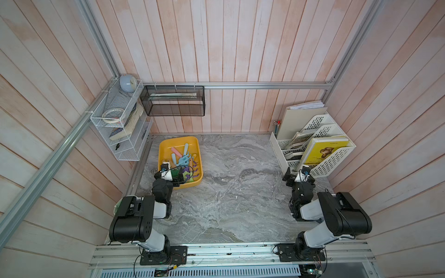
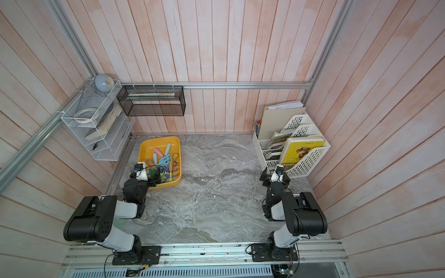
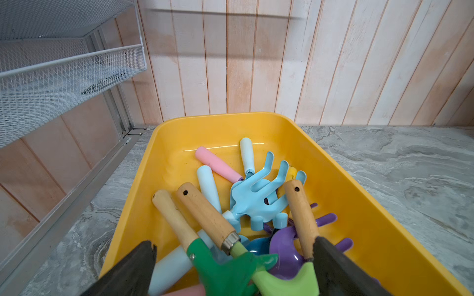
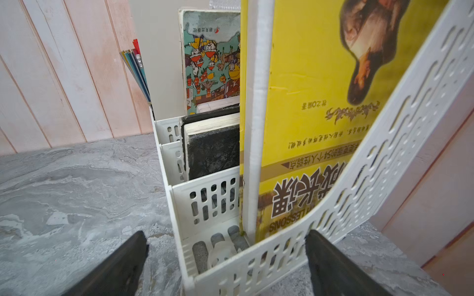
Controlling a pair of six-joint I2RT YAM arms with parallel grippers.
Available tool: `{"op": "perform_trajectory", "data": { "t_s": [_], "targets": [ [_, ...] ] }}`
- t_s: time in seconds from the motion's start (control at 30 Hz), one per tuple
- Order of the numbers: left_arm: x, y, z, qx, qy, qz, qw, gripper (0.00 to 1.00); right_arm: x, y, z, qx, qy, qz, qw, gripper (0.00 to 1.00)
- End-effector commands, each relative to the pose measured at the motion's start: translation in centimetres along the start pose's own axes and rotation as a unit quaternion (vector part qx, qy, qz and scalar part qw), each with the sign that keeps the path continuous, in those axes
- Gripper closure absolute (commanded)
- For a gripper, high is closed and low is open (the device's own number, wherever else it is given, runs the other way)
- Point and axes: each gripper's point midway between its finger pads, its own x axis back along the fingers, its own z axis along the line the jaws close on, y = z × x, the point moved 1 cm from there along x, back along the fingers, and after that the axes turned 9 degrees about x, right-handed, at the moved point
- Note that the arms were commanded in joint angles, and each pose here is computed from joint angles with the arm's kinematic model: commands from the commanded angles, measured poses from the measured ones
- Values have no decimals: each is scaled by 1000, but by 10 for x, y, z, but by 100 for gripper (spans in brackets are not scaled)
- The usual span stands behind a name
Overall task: Take the hand rake out of the storage box
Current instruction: Move the storage box to the center of the board.
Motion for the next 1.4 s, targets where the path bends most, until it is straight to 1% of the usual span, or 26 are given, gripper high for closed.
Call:
{"op": "perform_trajectory", "data": {
  "t_s": [0.0,0.8,0.87,0.9,0.97,1.0,1.03,1.07,1.1,1.13,1.17,1.2,1.23,1.27,1.3,1.33,1.37],
  "targets": [
    [-4,8,-2,3,-8,-13,1000,0,-4,7,-3,0,-11,-13,1000,2],
    [-4,8,-2,3,-9,-12,1000,0,-4,7,-3,0,-11,-13,1000,2],
    [-3,9,-2,3,-7,-14,1000,0,-1,12,0,6,-3,-23,1000,2],
    [-1,11,1,5,4,-23,1000,0,5,18,9,21,17,-35,999,2],
    [23,26,15,18,66,-79,994,0,12,31,16,38,25,-48,998,2],
    [38,33,22,30,100,-110,988,0,15,40,21,53,20,-52,997,2],
    [49,40,25,33,114,-132,984,0,18,50,29,75,25,-59,995,2],
    [55,43,22,27,117,-141,983,0,23,62,37,88,33,-74,993,2],
    [57,48,16,14,121,-144,982,0,30,80,41,59,36,-102,992,2],
    [54,53,9,-2,127,-139,982,0,36,94,41,3,50,-127,991,2],
    [50,58,2,-16,128,-133,983,0,39,102,38,-57,55,-135,988,2],
    [49,68,-5,-16,126,-140,982,0,36,105,35,-125,53,-124,983,2],
    [52,78,-7,7,130,-155,979,0,31,106,39,-155,61,-100,981,2],
    [54,87,-9,29,129,-169,977,0,27,108,51,-154,89,-77,981,2],
    [56,95,-9,55,129,-177,974,0,24,112,66,-137,128,-60,980,2],
    [53,100,-12,77,124,-168,975,0,24,116,80,-124,166,-50,977,2],
    [47,104,-18,98,111,-152,977,0,24,118,86,-133,184,-44,973,2]
  ]
}}
